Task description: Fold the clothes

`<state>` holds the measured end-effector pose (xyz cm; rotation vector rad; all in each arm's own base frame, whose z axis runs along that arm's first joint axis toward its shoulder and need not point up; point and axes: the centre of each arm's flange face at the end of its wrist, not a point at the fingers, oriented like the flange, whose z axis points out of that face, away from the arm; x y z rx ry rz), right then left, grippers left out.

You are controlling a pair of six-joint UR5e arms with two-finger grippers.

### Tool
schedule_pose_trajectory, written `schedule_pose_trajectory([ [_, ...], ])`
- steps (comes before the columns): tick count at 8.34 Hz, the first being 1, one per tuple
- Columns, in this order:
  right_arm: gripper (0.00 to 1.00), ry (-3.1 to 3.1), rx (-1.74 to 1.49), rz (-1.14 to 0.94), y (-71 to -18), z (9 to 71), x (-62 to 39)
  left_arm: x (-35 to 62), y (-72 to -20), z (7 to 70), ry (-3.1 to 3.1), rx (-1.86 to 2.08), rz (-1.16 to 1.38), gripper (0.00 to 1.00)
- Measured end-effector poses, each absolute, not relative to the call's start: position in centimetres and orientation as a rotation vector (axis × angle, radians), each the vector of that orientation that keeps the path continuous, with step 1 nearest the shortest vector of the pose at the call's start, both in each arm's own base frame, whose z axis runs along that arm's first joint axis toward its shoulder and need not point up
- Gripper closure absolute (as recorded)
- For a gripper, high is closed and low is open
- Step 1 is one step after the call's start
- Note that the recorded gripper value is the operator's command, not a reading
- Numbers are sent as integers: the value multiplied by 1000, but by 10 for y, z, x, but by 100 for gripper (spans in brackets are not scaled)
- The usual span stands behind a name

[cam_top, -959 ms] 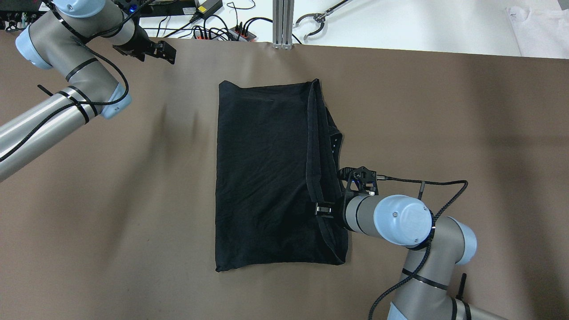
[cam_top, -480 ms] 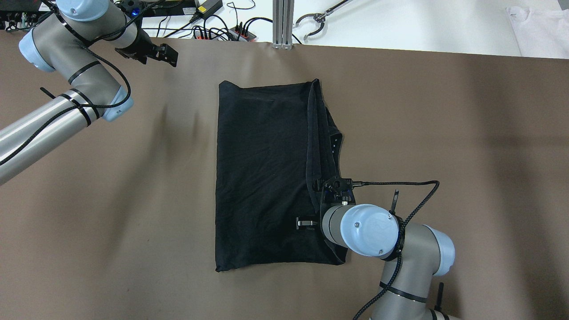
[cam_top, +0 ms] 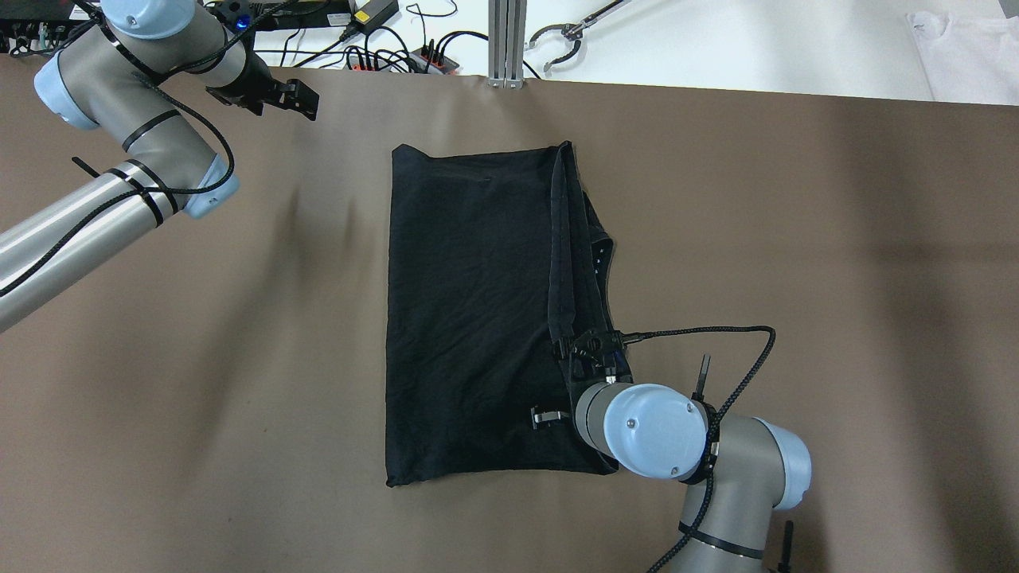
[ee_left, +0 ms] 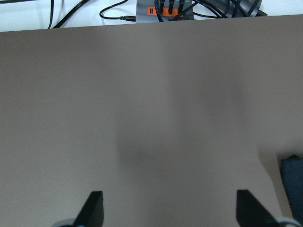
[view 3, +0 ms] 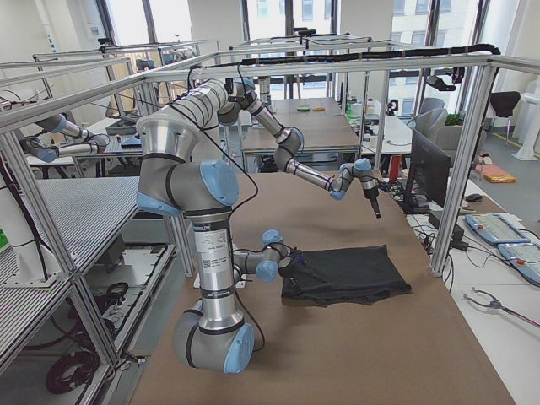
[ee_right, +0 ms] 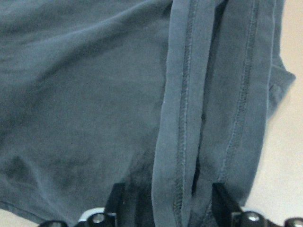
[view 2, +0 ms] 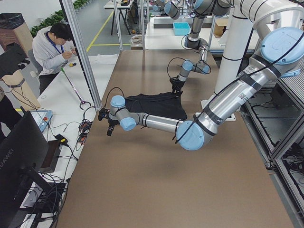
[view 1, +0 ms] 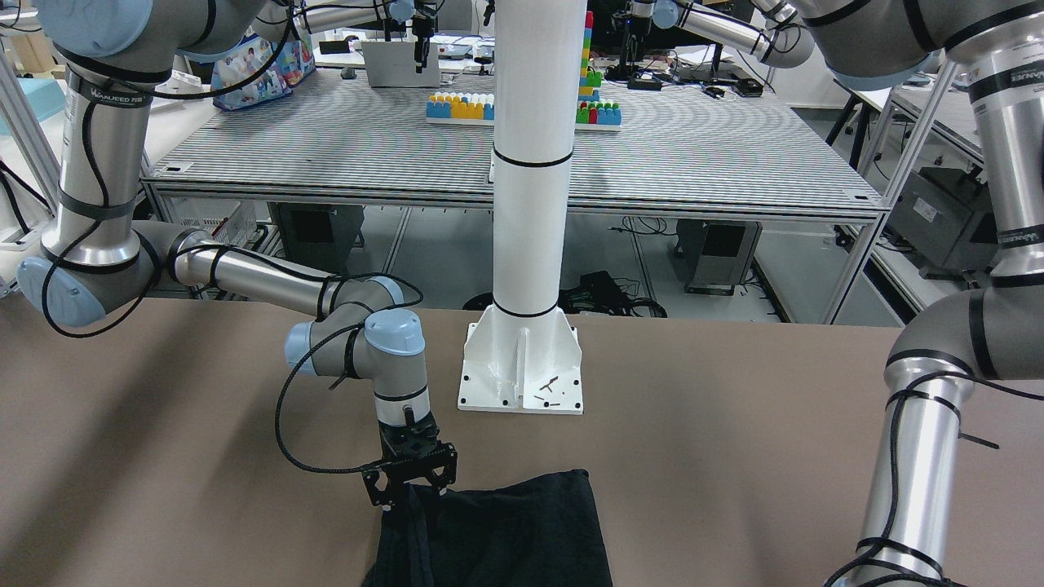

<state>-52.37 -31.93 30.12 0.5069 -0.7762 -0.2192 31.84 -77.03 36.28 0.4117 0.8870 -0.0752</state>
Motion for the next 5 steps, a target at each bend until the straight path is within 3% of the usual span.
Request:
schedule_pose_trajectory([
  [5,75,-772,540,-223,-312,295,-513,327,-765,368,886,403,-64,0],
])
